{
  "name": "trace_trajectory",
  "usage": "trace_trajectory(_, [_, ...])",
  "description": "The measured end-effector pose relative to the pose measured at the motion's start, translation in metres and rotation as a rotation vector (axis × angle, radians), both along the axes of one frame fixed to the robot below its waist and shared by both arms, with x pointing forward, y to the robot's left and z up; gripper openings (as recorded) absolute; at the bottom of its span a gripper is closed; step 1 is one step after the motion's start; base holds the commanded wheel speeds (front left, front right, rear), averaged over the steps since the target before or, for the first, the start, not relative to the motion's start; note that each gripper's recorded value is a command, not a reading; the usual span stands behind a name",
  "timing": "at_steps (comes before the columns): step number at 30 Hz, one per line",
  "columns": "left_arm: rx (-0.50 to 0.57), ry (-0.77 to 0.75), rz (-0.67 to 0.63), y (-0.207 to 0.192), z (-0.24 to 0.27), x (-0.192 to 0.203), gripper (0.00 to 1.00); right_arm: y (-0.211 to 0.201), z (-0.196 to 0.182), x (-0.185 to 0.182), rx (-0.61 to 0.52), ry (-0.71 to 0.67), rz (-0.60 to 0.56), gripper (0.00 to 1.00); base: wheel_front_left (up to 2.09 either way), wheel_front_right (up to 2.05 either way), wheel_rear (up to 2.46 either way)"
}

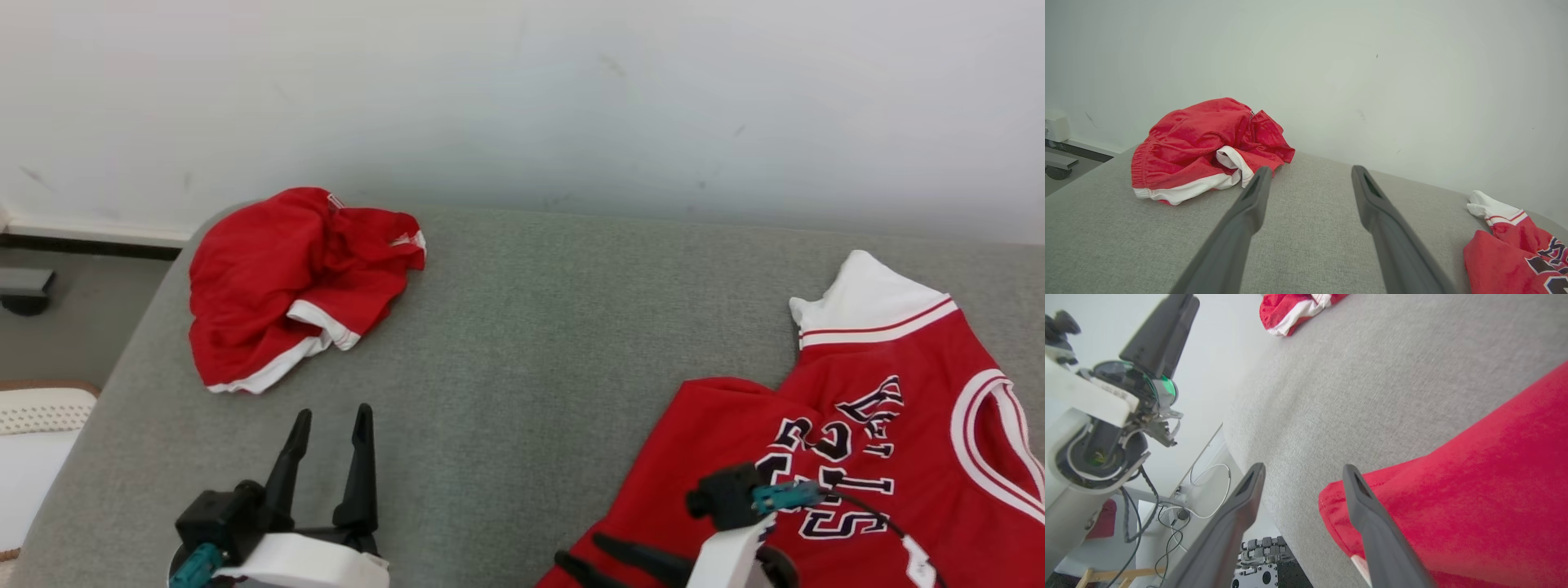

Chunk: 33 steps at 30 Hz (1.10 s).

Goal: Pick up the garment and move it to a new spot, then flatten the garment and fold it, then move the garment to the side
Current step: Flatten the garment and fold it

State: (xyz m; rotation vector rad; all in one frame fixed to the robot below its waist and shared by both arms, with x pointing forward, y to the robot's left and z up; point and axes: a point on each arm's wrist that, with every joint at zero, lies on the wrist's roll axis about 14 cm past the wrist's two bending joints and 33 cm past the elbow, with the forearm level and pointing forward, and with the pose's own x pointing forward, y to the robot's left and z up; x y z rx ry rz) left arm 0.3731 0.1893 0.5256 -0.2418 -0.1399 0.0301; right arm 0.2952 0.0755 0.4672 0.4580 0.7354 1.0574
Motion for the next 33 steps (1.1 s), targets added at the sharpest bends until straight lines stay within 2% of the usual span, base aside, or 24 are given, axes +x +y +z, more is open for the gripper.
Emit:
trace_trajectory(4, [-0.002,-0.004,-0.031,-0.011,0.001,0.002,1.0,-0.034,0.035,0.031,0.08,-0.103,-0.144,1.0,0.0,0.0,0.0])
trace_trajectory(10, [-0.004,-0.024,-0.086,-0.029,0.007,0.009,1.0,-0.118,0.072,0.081,0.111,-0.325,-0.46,1.0,0.0,0.0,0.0])
trace_trajectory(16, [-0.004,-0.029,-0.149,-0.05,0.009,0.015,1.0,-0.191,0.076,0.09,0.082,-0.473,-0.732,1.0,0.0,0.0,0.0])
trace_trajectory(21, [-0.002,-0.03,-0.199,-0.067,0.009,0.021,1.0,-0.253,0.064,0.083,-0.009,-0.562,-0.936,1.0,0.0,0.0,0.0])
trace_trajectory(25, [0.01,-0.024,-0.228,-0.077,0.006,0.026,1.0,-0.272,0.052,0.075,-0.045,-0.551,-1.017,1.0,0.0,0.0,0.0])
trace_trajectory(33, [0.012,-0.022,-0.242,-0.081,0.004,0.03,1.0,-0.278,0.061,0.074,-0.026,-0.589,-1.071,1.0,0.0,0.0,0.0])
